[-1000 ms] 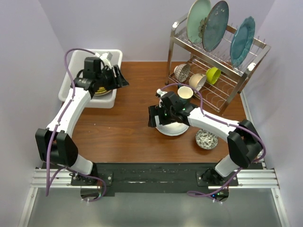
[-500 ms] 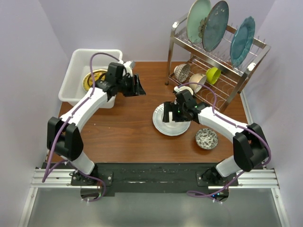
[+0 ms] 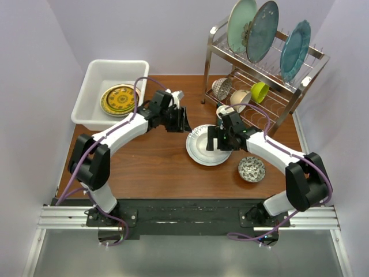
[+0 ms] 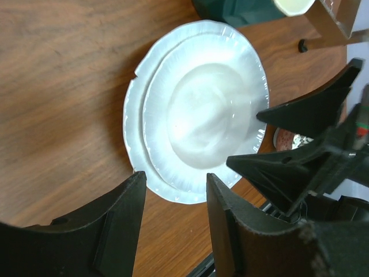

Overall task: Place the plates into the plastic bin on the countertop
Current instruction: Pick up the plate at the center of the board.

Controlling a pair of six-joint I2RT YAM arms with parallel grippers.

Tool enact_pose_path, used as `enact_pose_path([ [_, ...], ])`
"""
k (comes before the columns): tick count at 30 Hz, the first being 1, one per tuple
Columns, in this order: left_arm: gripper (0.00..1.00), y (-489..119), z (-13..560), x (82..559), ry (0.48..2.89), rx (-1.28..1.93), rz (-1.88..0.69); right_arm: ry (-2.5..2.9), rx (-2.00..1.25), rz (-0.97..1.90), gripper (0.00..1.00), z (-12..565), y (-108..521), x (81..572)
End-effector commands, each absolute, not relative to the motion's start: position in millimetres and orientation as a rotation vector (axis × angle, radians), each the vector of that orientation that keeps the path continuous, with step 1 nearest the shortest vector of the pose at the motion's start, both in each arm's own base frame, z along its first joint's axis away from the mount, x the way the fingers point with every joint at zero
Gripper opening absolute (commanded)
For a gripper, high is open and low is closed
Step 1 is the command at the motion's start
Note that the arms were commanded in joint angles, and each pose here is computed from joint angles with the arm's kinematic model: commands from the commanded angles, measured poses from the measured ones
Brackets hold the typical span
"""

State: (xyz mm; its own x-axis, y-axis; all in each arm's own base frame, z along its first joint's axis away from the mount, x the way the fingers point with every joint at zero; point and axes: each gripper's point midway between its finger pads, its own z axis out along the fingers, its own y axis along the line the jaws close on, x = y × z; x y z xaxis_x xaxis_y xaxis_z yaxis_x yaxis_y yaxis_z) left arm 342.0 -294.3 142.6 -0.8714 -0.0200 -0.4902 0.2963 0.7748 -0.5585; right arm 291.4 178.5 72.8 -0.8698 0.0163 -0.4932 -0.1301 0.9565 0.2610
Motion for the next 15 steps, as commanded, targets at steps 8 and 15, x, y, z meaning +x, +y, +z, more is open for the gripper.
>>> enact_pose_path([
  [8,0.5,-324.9,104.9,327.3,2.526,0.228,-1.005,2.573,-0.062,0.351,0.94,79.4,155.0,291.5],
  [15,0.49,-330.3,81.8,318.5,2.586,0.227,-1.012,2.578,-0.052,0.353,0.94,77.5,151.0,291.4],
])
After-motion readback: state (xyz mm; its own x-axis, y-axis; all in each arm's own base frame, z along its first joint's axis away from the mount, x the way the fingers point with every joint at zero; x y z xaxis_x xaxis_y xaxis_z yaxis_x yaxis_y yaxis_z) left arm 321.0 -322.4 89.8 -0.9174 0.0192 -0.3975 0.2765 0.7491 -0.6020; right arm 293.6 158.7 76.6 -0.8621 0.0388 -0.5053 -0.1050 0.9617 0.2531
